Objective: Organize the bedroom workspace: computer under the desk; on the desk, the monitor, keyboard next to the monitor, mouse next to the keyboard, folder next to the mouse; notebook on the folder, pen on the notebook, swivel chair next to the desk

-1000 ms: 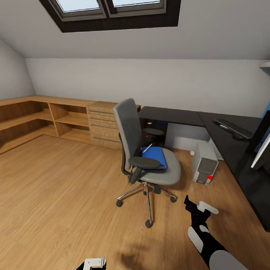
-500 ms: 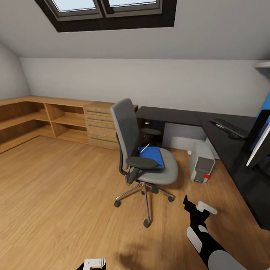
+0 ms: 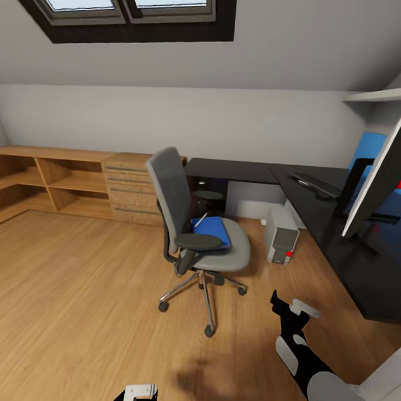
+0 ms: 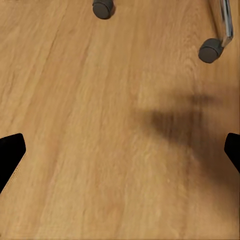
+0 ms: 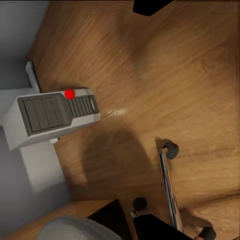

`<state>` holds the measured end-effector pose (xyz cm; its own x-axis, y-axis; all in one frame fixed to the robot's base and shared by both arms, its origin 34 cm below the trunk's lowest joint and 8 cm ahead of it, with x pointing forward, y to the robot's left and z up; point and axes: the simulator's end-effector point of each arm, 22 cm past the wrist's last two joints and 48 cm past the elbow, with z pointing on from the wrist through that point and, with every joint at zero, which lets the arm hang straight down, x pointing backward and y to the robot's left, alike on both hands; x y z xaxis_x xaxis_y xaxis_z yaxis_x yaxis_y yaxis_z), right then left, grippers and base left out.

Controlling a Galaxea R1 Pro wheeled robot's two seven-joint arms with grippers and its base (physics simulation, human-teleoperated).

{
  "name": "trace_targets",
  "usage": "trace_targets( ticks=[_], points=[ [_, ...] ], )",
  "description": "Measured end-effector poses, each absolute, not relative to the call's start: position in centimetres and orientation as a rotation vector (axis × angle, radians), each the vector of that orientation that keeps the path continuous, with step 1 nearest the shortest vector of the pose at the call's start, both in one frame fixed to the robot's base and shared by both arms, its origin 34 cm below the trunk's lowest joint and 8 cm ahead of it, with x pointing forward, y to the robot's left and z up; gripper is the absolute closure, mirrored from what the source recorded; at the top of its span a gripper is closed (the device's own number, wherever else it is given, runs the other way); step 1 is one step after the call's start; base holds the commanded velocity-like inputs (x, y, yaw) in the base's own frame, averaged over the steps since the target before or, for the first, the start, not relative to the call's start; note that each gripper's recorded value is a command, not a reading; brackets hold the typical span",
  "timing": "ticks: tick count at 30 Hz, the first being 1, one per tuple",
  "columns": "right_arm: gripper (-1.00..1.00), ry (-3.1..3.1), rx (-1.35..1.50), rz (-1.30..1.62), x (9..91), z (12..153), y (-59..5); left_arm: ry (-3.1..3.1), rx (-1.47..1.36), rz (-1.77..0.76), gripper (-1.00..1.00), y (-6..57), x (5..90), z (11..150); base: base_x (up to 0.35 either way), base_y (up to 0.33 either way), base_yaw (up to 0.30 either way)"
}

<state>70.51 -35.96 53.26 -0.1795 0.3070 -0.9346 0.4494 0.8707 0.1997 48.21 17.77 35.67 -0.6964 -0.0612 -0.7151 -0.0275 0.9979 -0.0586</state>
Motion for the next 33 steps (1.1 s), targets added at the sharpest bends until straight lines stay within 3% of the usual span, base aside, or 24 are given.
trace_targets(
  ticks=[12, 23, 33],
  points=[
    [-1.0, 1.78, 0.576, -0.141, 70.5, 53.29, -36.06, 2.342, -0.061, -0.054, -1.0, 17.79, 48.17, 35.66, 0.193, 0.251, -0.216],
    [-1.0, 1.781, 0.573, -0.141, 70.52, 53.29, -36.02, 2.344, -0.061, -0.055, -1.0, 17.78, 48.13, 35.61, 0.05, 0.034, -0.02],
    [-1.0, 1.781, 0.574, -0.142, 70.51, 53.27, -36.04, 2.343, -0.061, -0.055, -1.0, 17.79, 48.14, 35.62, 0.209, 0.001, -0.001]
  ],
)
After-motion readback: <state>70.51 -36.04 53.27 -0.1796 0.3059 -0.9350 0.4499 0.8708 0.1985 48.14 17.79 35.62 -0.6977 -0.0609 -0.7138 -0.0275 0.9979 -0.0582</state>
